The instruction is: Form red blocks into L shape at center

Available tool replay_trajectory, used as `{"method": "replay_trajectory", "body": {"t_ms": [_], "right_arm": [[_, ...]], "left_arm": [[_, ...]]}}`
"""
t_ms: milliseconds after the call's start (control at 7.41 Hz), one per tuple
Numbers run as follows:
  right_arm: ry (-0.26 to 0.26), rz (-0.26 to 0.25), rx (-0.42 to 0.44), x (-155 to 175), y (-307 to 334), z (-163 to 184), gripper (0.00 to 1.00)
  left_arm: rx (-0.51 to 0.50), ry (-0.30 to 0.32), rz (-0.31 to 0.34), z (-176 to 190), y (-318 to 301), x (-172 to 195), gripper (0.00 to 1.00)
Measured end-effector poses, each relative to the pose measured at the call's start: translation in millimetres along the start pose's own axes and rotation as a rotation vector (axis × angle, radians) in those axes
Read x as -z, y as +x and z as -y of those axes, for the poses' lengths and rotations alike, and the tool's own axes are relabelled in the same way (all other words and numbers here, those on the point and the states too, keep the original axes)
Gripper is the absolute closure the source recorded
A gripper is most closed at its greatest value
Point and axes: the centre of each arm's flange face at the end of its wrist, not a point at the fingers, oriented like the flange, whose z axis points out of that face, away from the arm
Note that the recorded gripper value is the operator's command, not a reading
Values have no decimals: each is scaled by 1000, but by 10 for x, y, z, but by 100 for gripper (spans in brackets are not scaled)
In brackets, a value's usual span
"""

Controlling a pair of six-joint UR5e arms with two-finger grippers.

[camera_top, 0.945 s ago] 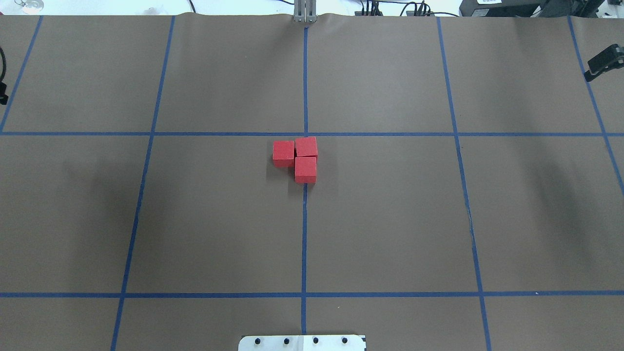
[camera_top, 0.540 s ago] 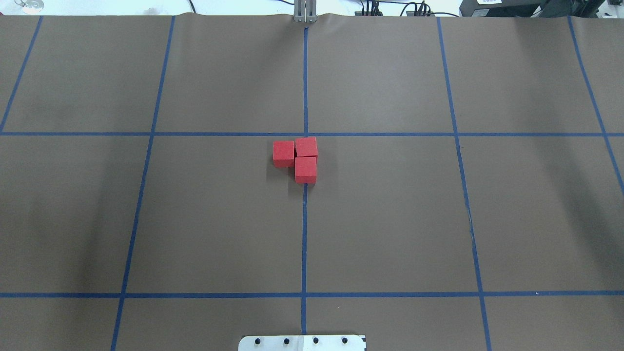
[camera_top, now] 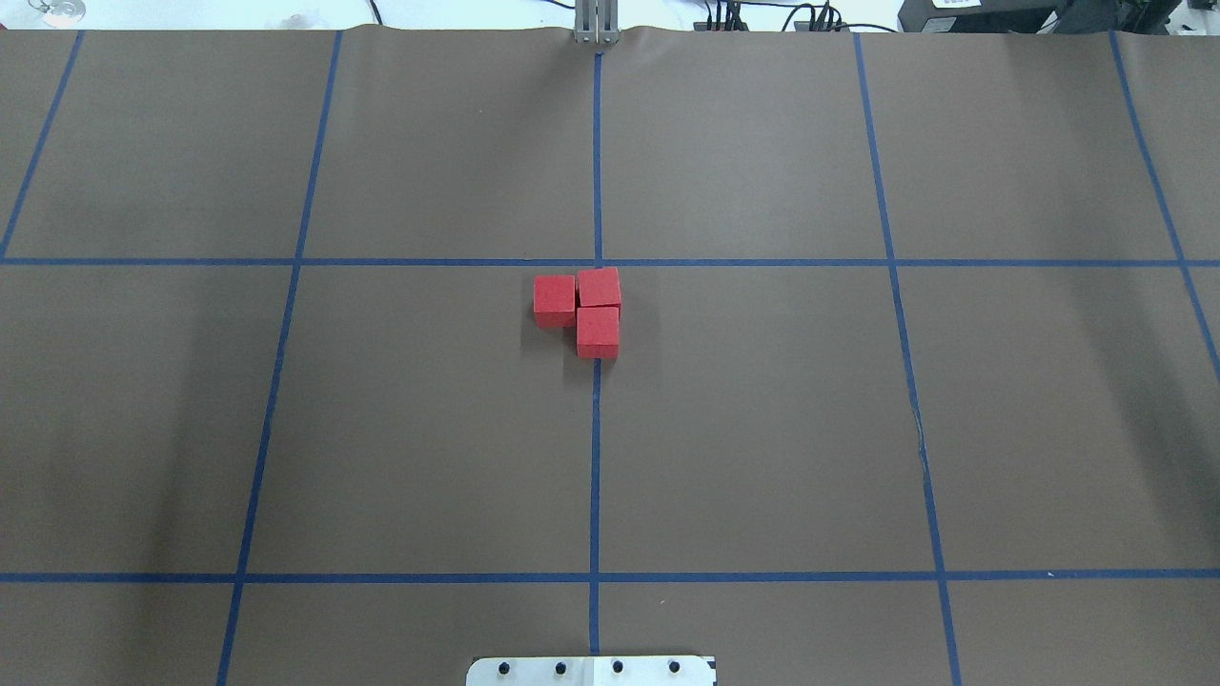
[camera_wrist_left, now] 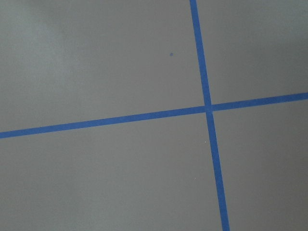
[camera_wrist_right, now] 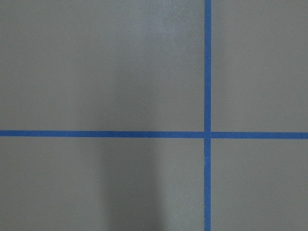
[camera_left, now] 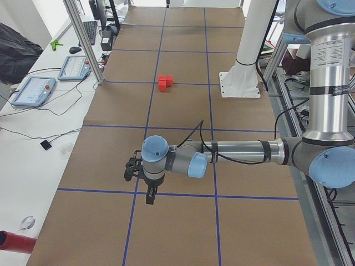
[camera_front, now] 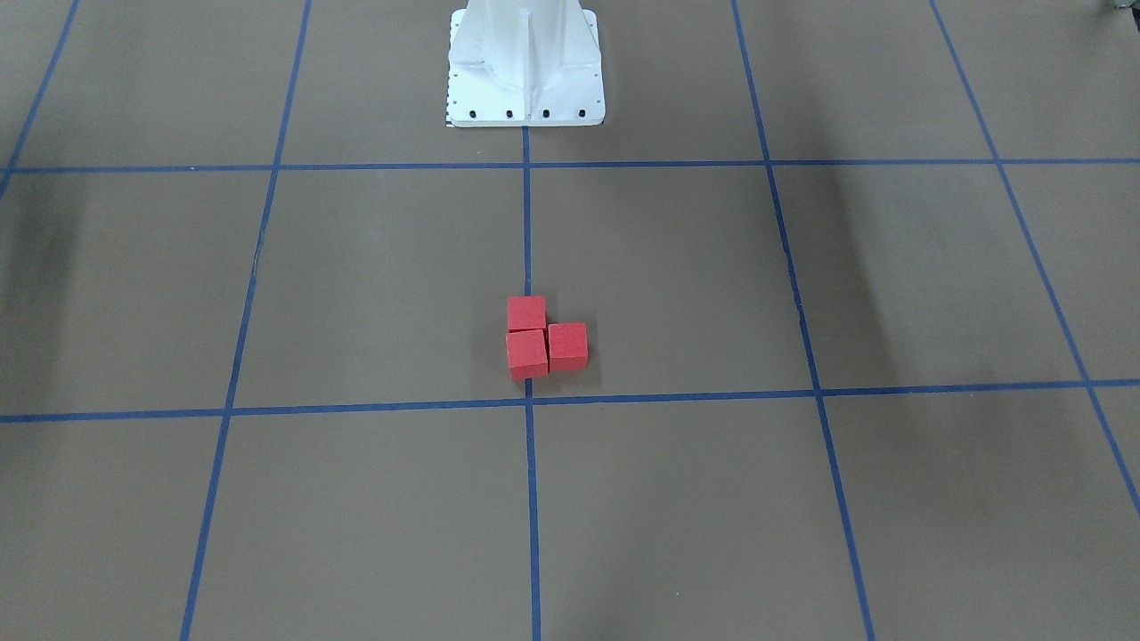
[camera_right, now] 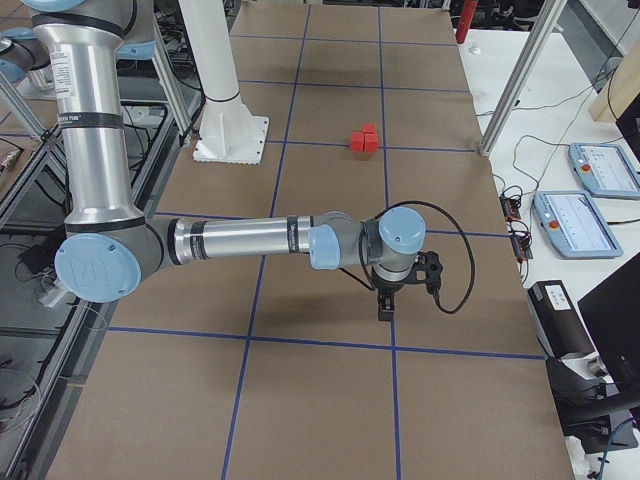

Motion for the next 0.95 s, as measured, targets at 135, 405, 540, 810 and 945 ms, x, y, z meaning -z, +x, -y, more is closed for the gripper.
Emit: {"method": "replay_trajectory", "body": {"t_ms": [135, 405, 540, 810, 945], "right_arm": [[-3, 2, -5, -5, 8, -10, 1], [-1, 0, -5, 6, 4, -8, 1], [4, -5, -2, 26, -7, 2, 1], [33, -39, 6, 142, 7, -1, 1], [43, -52, -3, 190, 73, -37, 1]], "left_arm": [[15, -17, -4, 8, 120, 127, 0], [42, -49, -5, -37, 253, 272, 0], [52, -64, -5, -77, 228, 240, 0], [60, -77, -4, -109, 191, 193, 0], [60, -78, -4, -111, 186, 188, 0]]}}
